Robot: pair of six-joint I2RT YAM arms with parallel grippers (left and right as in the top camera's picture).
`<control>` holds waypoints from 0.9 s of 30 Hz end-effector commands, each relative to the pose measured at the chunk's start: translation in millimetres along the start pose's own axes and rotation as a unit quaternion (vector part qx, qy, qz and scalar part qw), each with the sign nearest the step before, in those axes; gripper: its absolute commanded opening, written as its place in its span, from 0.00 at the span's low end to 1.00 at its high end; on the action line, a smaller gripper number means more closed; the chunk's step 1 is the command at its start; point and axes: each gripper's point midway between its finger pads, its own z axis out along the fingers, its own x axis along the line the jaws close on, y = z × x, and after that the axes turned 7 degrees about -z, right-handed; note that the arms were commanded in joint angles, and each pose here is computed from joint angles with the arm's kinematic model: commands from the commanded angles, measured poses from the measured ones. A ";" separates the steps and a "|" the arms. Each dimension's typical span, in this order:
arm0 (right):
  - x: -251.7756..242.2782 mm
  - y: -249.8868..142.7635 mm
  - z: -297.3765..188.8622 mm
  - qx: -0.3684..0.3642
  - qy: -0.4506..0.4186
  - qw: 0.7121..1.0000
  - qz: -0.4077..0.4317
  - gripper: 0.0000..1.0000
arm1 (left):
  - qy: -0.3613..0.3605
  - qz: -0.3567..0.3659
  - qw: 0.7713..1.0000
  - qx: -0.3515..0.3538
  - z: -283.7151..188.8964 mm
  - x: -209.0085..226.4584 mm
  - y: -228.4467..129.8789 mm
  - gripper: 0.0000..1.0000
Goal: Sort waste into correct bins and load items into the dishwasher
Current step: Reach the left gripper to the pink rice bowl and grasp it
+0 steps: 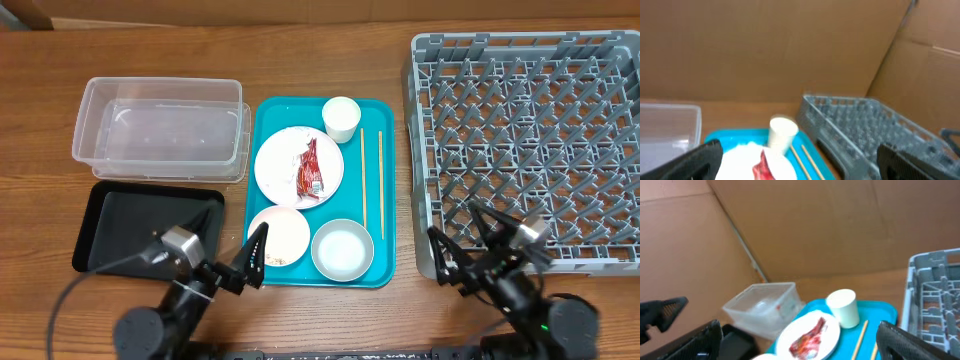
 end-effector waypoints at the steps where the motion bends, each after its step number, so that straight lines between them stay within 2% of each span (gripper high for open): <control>1: 19.6 36.5 -4.5 0.016 0.008 1.000 0.014 1.00 | 0.010 -0.021 0.998 0.065 1.7 -16.4 18.7 1.00; 6: 12.7 39.7 3.5 0.134 -0.039 0.989 0.043 1.00 | 0.000 -0.057 0.973 0.225 13.4 -34.0 9.8 1.00; 11: 12.6 32.9 16.3 0.221 -0.038 0.971 0.080 1.00 | -0.063 -0.171 0.936 0.300 32.4 -59.9 6.6 1.00; 13: 14.6 22.7 19.3 0.250 -0.026 0.963 0.098 1.00 | -0.056 -0.190 0.925 0.323 41.3 -53.3 -3.7 1.00; 17: 7.9 9.1 23.9 0.279 -0.034 0.953 0.116 0.98 | 0.060 -0.206 0.890 0.401 48.6 -15.3 -54.1 1.00; 19: 5.6 2.5 24.3 0.293 -0.038 0.947 0.125 0.98 | 0.127 -0.187 0.868 0.442 49.8 2.6 -83.2 0.92; 24: 2.0 -10.2 22.6 0.320 -0.048 0.935 0.141 0.98 | 0.220 -0.124 0.829 0.498 65.5 17.1 -142.4 0.72; 27: 1.3 -15.7 20.5 0.332 -0.051 0.930 0.148 0.98 | 0.272 -0.103 0.807 0.513 70.5 25.3 -172.5 0.70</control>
